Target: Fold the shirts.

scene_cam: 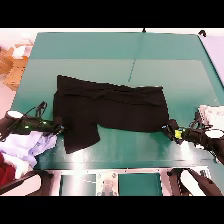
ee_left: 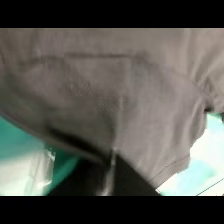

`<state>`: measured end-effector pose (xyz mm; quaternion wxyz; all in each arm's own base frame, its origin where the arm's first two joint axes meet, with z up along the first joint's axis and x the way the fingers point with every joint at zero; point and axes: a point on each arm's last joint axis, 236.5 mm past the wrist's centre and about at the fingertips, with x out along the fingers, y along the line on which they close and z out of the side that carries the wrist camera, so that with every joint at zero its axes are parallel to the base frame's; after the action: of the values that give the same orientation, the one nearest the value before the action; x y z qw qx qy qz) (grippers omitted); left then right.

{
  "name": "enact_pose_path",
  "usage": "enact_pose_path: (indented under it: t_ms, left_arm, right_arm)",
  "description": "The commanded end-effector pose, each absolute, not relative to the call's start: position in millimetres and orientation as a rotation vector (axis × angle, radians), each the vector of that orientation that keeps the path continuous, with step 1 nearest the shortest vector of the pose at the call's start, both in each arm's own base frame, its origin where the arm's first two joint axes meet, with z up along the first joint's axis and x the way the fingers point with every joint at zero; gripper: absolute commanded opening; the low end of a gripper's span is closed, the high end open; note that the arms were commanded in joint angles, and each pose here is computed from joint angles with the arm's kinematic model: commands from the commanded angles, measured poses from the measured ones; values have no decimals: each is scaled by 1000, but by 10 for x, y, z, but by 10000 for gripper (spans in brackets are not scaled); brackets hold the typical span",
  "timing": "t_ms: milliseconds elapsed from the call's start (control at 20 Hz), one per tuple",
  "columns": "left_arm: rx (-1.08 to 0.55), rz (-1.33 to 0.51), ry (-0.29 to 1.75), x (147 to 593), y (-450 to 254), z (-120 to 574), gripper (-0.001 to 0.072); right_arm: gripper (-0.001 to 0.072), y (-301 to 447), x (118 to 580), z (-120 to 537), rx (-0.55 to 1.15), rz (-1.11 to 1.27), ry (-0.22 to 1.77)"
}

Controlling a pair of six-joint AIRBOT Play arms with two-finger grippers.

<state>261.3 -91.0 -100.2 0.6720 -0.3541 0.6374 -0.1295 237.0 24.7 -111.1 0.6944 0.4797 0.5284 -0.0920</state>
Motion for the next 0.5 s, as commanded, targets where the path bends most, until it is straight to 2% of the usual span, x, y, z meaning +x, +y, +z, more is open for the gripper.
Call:
enact_pose_path:
  t_ms: [0, 50, 150, 200, 300, 350, 450]
  left_arm:
    - [-776, -351, 1422, 2665, -1042, -911, 23]
    - [-782, -373, 1432, 2654, -1062, -854, 23]
    - [-788, -409, 1455, 2617, -1108, -777, 23]
    - [-793, -415, 1463, 2601, -1120, -762, 24]
    - [-798, -427, 1476, 2568, -1140, -746, 23]
    - [-799, -444, 1487, 2542, -1159, -717, 23]
    - [-784, -483, 1490, 2549, -1179, -595, 22]
  right_arm:
    - [402, 214, 2414, -1104, 1081, -218, 1153]
    - [436, 213, 2416, -1103, 1081, -219, 1152]
    - [424, 237, 2426, -1096, 1095, -215, 1149]
    - [381, 252, 2438, -1092, 1099, -211, 1145]
    - [50, 268, 2464, -1091, 1082, -205, 1138]
    - [23, 252, 2486, -1070, 1060, -190, 1131]
    - [22, 171, 2551, -954, 997, -152, 1123]
